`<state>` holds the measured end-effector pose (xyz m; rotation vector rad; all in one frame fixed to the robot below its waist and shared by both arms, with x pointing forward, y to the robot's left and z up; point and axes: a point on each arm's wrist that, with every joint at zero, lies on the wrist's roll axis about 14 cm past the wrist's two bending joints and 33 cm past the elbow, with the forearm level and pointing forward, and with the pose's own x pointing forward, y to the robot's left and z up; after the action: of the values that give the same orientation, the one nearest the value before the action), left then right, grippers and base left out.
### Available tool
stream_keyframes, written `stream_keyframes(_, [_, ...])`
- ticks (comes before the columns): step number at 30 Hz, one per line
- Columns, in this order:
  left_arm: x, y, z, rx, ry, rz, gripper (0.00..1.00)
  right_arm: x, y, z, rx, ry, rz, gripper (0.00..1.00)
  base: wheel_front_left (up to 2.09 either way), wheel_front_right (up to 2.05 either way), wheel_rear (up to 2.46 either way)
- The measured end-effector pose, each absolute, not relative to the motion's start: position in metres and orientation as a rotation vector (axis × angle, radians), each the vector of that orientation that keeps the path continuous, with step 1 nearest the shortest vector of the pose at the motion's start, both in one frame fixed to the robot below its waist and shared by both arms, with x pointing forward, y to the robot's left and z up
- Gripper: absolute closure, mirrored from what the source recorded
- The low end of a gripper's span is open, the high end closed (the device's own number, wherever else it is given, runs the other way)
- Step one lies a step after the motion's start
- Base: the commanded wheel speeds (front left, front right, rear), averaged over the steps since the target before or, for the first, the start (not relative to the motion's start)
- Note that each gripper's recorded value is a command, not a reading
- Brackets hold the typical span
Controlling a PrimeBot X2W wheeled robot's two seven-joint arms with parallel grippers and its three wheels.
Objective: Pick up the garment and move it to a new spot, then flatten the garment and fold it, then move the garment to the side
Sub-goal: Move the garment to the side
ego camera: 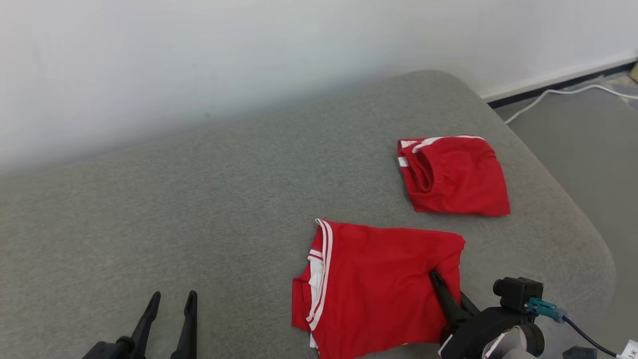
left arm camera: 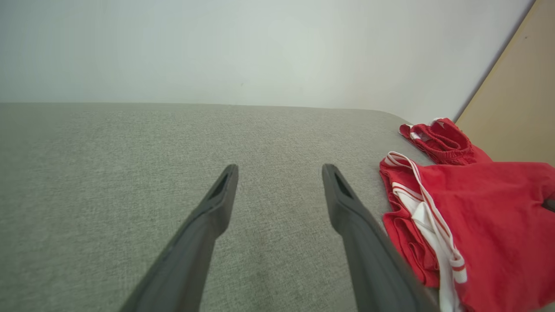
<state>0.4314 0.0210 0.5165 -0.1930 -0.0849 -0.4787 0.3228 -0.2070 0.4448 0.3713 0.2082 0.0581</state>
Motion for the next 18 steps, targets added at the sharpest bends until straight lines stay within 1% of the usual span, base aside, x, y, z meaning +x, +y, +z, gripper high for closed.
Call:
stream_keyframes(6, [0.439, 0.006, 0.512, -0.201, -0.076, -0.514, 0.0, 0.317, -0.225, 0.438, 0.364, 0.223, 0.004, 1.0, 0.0, 0.0, 0.0])
stream_keyframes(8, [0.439, 0.002, 0.509, -0.204, -0.067, -0.524, 0.0, 0.317, -0.229, 0.436, 0.313, 0.237, 0.011, 1.0, 0.0, 0.0, 0.0])
stream_keyframes(11, [0.441, 0.001, 0.51, -0.208, -0.073, -0.528, 0.0, 0.329, -0.237, 0.445, 0.213, 0.222, 0.041, 1.0, 0.0, 0.0, 0.0])
stream_keyframes(18, [0.442, 0.013, 0.505, -0.205, -0.063, -0.496, 0.0, 0.377, -0.255, 0.492, 0.05, 0.121, 0.077, 1.0, 0.0, 0.0, 0.0])
